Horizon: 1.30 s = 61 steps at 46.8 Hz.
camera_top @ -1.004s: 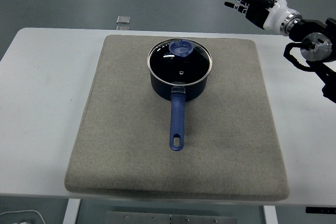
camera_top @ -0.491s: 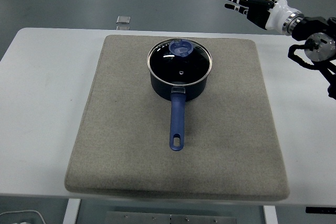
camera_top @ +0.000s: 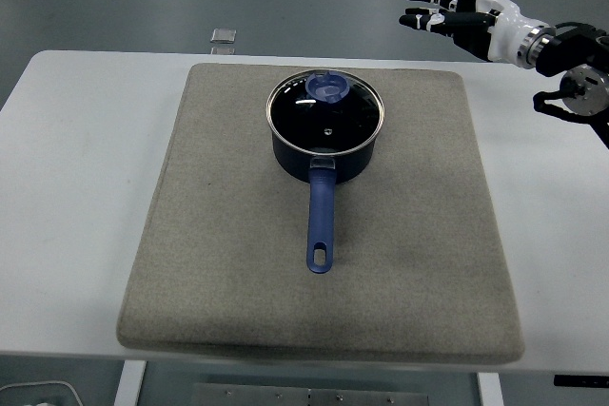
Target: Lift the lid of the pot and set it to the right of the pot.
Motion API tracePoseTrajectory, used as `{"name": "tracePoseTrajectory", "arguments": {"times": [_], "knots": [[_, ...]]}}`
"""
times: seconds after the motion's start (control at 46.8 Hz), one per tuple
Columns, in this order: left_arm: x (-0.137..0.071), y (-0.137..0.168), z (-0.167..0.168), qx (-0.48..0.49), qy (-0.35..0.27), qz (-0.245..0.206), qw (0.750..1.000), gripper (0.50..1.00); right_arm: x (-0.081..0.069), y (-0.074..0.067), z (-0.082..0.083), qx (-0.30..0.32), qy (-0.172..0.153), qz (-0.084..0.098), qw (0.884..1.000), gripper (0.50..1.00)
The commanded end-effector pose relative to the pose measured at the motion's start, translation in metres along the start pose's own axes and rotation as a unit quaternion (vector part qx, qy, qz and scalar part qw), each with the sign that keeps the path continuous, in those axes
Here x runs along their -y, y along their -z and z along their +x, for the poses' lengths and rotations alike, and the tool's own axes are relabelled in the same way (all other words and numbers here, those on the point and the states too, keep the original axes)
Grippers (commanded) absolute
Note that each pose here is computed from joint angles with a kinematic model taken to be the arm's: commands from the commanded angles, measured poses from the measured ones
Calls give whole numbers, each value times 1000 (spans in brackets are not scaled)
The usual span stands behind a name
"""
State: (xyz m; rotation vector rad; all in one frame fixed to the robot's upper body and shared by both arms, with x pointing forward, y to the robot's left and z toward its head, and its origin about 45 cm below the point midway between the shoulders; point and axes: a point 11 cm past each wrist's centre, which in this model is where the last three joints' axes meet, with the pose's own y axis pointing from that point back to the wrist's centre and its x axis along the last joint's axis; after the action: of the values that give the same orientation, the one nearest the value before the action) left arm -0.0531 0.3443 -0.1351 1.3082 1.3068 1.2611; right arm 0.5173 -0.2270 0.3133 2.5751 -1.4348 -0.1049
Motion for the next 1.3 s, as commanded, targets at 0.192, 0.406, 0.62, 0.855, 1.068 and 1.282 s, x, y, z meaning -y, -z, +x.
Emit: {"name": "tracePoseTrajectory", "arguments": {"times": [0.192,0.406,0.62,0.855,1.068,1.282], "knots": [[0,-1,0,0,0,-1,1000,1000,-7,10,1,-92,11,-13,996,915],[0,-1,0,0,0,-1,1000,1000,-5,3,-11,-191,33,-42,980,915],[0,0,0,0,0,0,1000,1000,-5,5,-23,-274,56,-58,958,915],[0,-1,0,0,0,-1,1000,1000,4,28,-40,-328,75,-57,940,915],[0,-1,0,0,0,-1,1000,1000,12,35,-57,-390,94,-66,913,915],[0,0,0,0,0,0,1000,1000,23,28,-81,-443,120,-69,886,915]]}}
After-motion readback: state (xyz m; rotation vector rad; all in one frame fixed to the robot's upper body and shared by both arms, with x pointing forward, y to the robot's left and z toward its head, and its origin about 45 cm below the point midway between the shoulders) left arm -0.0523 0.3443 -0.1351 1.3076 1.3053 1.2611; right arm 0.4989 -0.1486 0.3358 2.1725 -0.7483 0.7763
